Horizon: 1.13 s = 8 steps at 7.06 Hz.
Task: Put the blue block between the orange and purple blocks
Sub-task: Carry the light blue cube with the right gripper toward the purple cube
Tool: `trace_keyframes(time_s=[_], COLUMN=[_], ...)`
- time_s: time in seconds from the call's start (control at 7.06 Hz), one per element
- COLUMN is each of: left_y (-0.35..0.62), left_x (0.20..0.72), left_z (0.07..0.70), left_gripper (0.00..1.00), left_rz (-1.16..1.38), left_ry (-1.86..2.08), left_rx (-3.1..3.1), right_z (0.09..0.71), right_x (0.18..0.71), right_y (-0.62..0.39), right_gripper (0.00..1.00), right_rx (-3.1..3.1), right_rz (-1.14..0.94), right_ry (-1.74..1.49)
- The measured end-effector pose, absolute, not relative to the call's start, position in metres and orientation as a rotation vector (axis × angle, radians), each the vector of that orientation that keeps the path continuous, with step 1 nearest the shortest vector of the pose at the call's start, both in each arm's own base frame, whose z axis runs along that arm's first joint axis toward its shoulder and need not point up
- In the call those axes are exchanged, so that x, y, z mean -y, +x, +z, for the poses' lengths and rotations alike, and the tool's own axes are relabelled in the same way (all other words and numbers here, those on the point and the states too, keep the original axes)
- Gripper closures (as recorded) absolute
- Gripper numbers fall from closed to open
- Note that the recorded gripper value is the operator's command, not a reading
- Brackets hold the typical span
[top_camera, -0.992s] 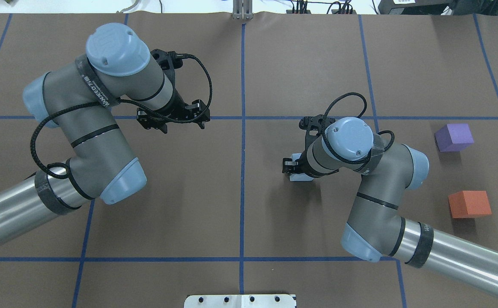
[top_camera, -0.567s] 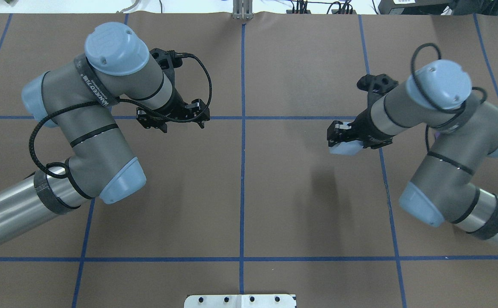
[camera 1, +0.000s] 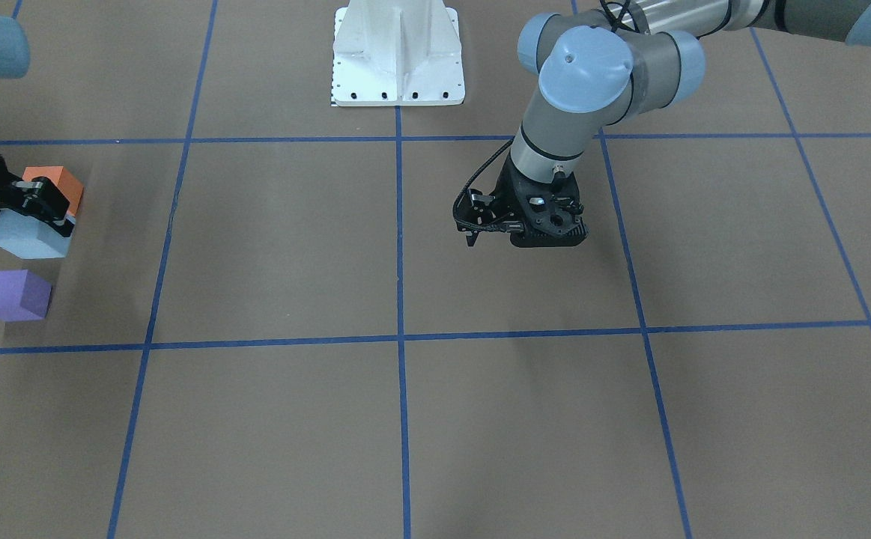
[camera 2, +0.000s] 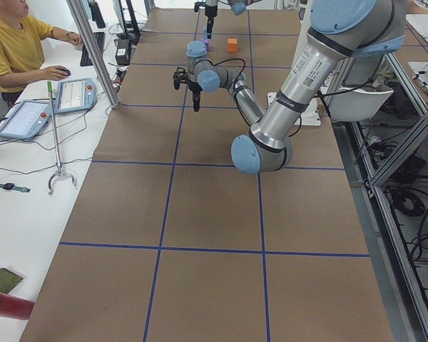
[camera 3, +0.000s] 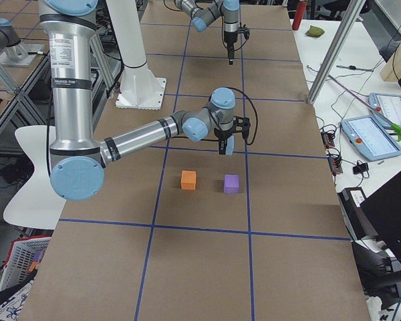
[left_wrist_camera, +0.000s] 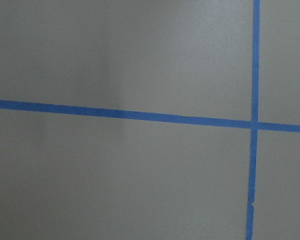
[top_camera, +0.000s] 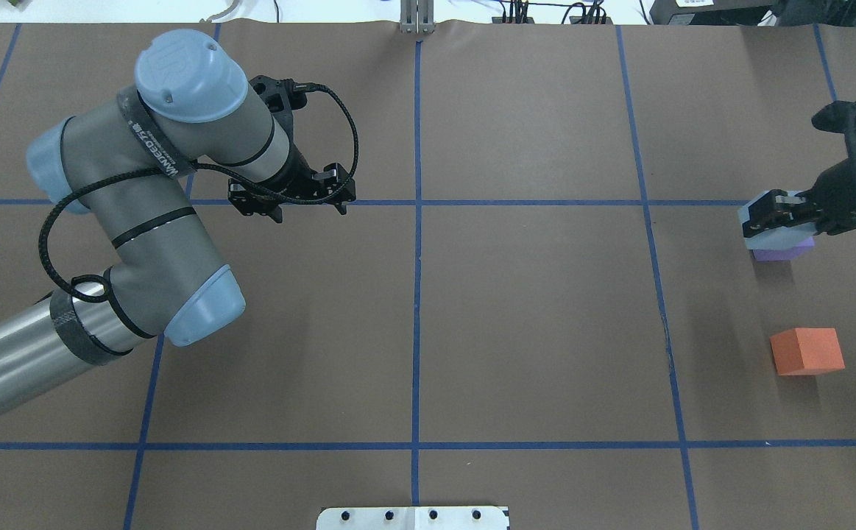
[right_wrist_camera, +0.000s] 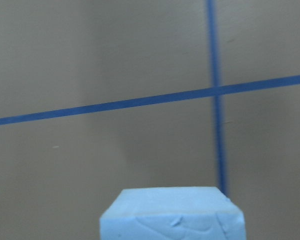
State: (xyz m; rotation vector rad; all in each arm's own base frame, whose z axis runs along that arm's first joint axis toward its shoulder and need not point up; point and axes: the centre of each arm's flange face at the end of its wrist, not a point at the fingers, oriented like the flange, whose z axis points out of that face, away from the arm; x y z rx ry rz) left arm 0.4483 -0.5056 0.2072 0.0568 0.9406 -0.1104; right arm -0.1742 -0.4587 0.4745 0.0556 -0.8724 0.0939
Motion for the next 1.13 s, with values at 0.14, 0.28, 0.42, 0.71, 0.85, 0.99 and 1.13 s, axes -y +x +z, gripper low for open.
trace_keyframes(time_s=[0.14,0.28,0.42,0.71,0.85,0.99,1.13], left_y=[0.447,0.446,0.446,0.445,0.445,0.445,0.445], left_x=[0.505,0.505,0.505,0.505,0.505,0.504,0.504], left_z=[0.207,0.208,0.208,0.208,0.208,0.207,0.206], left_gripper=[0.00,0.00,0.00,0.00,0.00,0.00,0.00], left_rz=[-0.111,-0.112,-0.113,-0.114,-0.114,-0.114,-0.117], left_ry=[0.058,0.057,0.056,0.056,0.056,0.056,0.055], left_rx=[-0.940,-0.940,-0.940,-0.940,-0.940,-0.941,-0.943], right_z=[0.492,0.506,0.517,0.535,0.544,0.552,0.558], right_x=[0.453,0.447,0.444,0.443,0.443,0.442,0.439], right_y=[-0.156,-0.142,-0.133,-0.131,-0.134,-0.141,-0.152], right_gripper=[1.00,1.00,1.00,1.00,1.00,1.00,1.00], right_rx=[0.855,0.840,0.827,0.808,0.801,0.793,0.784], right_rz=[0.090,0.083,0.076,0.080,0.082,0.075,0.058], right_ry=[0.055,0.055,0.054,0.034,0.017,-0.002,-0.019])
